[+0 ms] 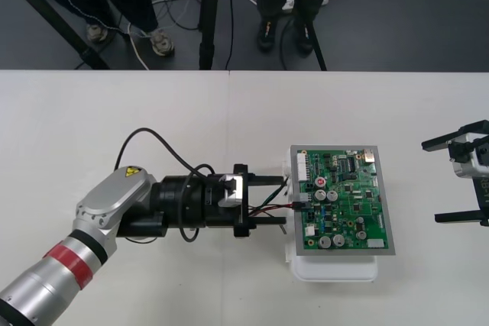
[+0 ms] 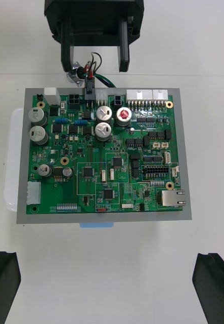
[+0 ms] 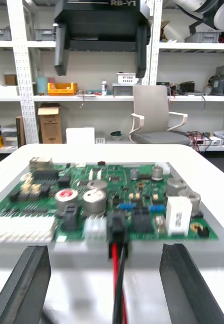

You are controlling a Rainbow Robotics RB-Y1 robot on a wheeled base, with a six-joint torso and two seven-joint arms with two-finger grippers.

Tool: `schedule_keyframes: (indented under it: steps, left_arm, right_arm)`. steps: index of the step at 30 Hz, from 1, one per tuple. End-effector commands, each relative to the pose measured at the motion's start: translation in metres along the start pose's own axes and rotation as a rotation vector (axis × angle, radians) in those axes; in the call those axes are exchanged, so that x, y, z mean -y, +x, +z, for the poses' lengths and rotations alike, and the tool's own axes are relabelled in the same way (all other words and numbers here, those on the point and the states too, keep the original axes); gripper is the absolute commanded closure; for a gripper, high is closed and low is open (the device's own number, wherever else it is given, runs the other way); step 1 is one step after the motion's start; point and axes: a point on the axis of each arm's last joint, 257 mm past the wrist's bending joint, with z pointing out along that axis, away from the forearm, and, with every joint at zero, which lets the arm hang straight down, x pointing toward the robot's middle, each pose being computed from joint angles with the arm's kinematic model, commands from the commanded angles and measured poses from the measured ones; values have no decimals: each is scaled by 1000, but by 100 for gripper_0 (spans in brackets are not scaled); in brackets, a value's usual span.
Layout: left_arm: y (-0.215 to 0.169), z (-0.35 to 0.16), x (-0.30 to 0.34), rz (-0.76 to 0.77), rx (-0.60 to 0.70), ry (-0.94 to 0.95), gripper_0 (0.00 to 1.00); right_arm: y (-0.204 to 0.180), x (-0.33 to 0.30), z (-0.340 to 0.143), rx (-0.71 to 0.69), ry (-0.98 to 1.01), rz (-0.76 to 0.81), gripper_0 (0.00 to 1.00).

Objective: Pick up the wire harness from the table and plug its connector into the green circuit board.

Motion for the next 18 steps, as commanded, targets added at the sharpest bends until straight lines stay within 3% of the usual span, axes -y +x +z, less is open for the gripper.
schedule_keyframes:
  steps: [1, 18]
  left_arm:
    - [-7, -25, 1, 59, -19, 15, 36]
    - [-32, -121, -47, 69, -148, -21, 36]
  right_arm:
    - [-10, 0, 3, 6, -2, -68, 0]
    - [-15, -1, 2, 27, -8, -65, 0]
